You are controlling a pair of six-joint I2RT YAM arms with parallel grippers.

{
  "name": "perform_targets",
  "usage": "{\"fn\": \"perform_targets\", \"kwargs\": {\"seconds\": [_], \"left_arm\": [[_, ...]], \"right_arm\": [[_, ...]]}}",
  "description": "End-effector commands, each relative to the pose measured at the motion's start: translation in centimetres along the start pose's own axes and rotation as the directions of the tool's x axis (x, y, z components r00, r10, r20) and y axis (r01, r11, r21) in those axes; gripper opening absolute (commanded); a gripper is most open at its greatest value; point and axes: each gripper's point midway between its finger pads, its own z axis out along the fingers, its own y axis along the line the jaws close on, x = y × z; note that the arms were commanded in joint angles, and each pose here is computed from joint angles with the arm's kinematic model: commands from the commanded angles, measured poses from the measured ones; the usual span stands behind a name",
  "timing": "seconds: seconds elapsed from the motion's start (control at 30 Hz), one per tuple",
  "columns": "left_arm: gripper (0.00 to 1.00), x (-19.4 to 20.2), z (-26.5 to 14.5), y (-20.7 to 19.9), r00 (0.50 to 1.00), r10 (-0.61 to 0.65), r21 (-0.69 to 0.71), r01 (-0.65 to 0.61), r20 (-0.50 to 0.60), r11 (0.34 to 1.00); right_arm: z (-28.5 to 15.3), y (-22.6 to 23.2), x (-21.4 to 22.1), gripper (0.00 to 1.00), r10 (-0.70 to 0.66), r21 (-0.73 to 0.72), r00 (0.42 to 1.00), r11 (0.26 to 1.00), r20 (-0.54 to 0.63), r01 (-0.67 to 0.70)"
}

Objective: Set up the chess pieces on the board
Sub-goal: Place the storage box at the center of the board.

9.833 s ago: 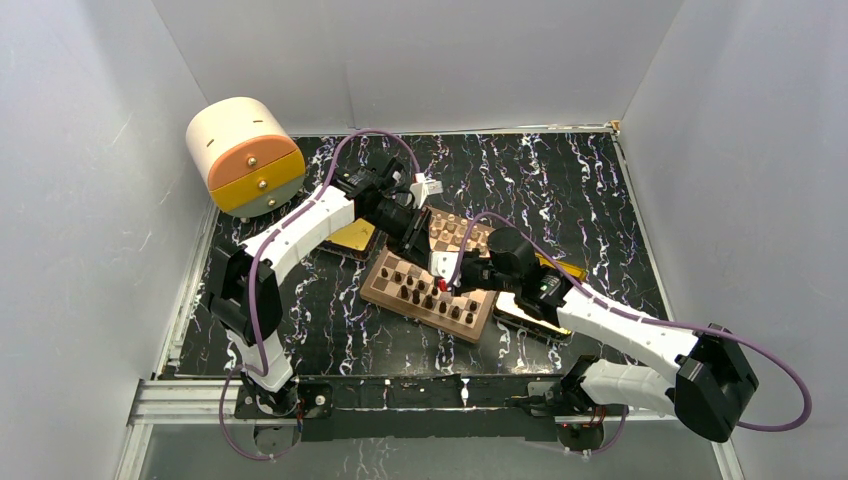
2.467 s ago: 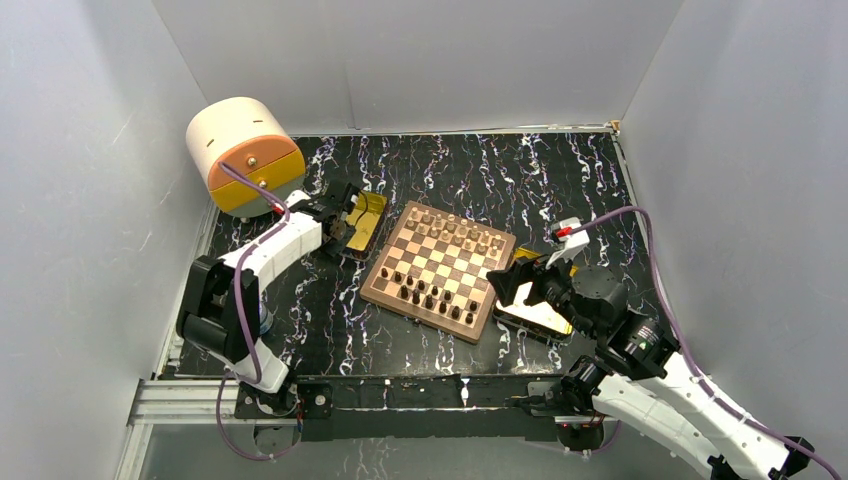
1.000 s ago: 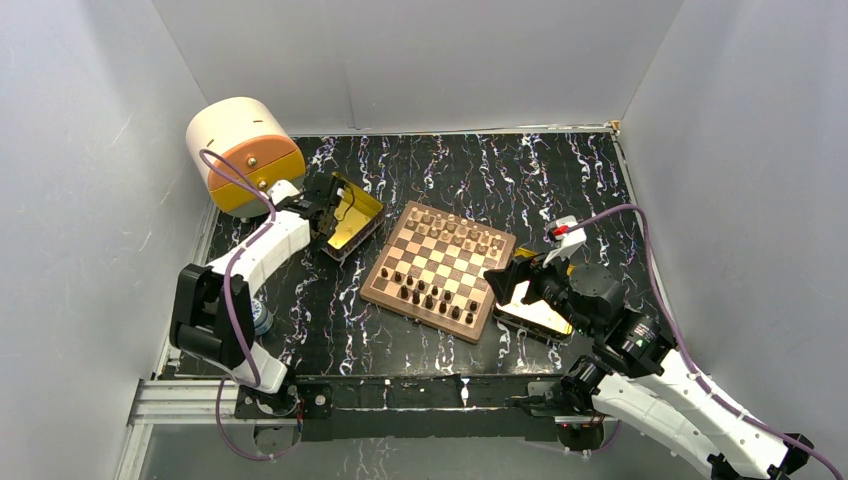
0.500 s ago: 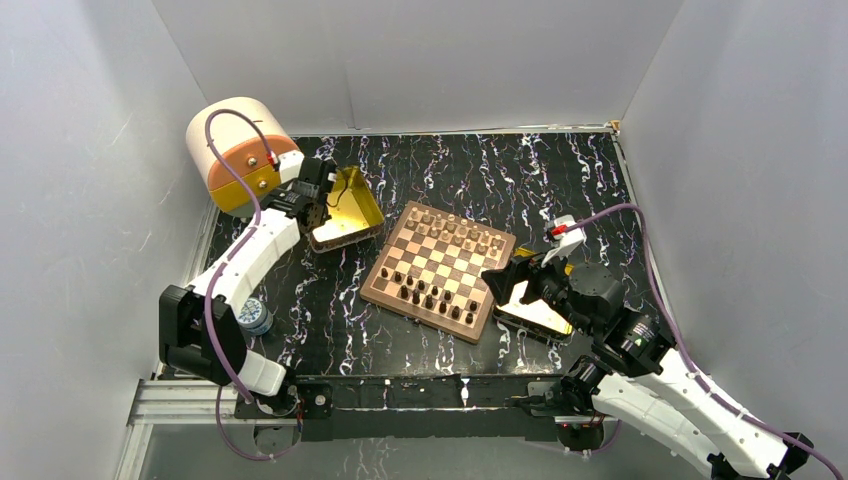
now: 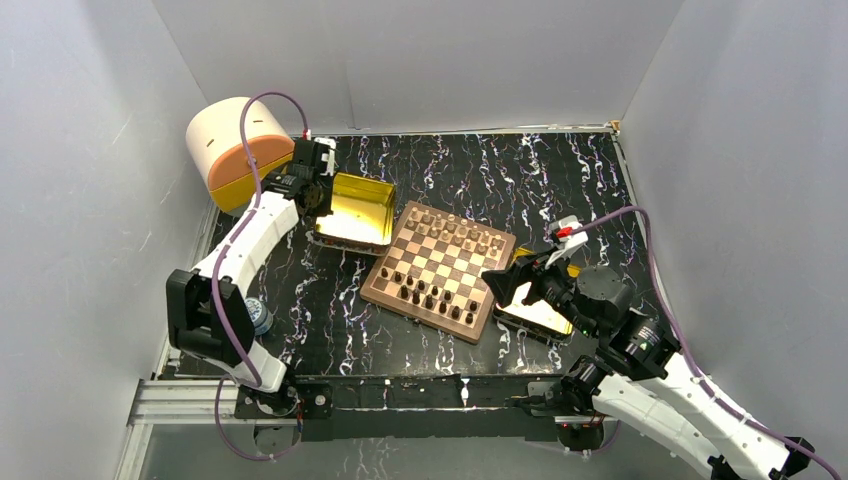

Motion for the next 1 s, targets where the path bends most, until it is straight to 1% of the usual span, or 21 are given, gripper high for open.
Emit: {"fn": "perform_targets", "kwargs": {"seconds": [0.0,0.17,0.2,0.3,0.43,0.57,0.7,0.83,0.97], "left_arm": [[0.00,-2.6,-0.2,0.4,0.991,0.123,0.066,-0.126,0.049,0.990],[0.00,-2.9,1.2,1.0,0.978,0.208,0.057,-0.209,0.033,0.976],[0.00,-3.1,1.4,0.8,0.972,0.232,0.071,-0.234,0.036,0.970],[0.00,-3.5,1.7,-1.0,0.950,0.302,0.174,-0.311,0.075,0.934],[0.00,-4.0,2.8,-1.4,0.936,0.337,0.180,-0.351,0.104,0.919],[0.00,-4.5,4.2,-0.3,0.927,0.364,0.113,-0.372,0.087,0.921],[0.00,-4.5,5.2,0.2,0.921,0.384,0.115,-0.390,0.073,0.914],[0.00,-4.4,6.1,0.6,0.930,0.354,0.126,-0.365,0.102,0.922],[0.00,-3.1,7.3,0.1,0.936,0.341,0.157,-0.351,0.087,0.923]], "right_arm": [[-0.8,1.2,-3.2,0.99,0.015,-0.043,0.995,0.999,0.102,-0.011],[-0.9,1.0,-3.3,0.99,-0.013,-0.037,0.995,0.999,0.103,0.016],[-0.9,1.0,-3.4,0.99,-0.018,-0.033,0.994,0.999,0.103,0.022],[-1.0,0.9,-3.5,0.99,-0.027,-0.030,0.994,0.999,0.106,0.030],[-0.9,0.9,-3.6,0.99,-0.030,-0.032,0.993,0.999,0.110,0.034],[-1.0,1.0,-3.7,0.99,-0.027,-0.034,0.993,0.999,0.115,0.031],[-1.0,0.9,-3.8,0.99,-0.027,-0.029,0.993,0.999,0.117,0.031],[-1.0,0.9,-3.6,0.99,-0.027,-0.029,0.993,0.999,0.115,0.030],[-1.1,0.7,-3.6,0.99,-0.028,-0.024,0.993,0.999,0.115,0.031]]}}
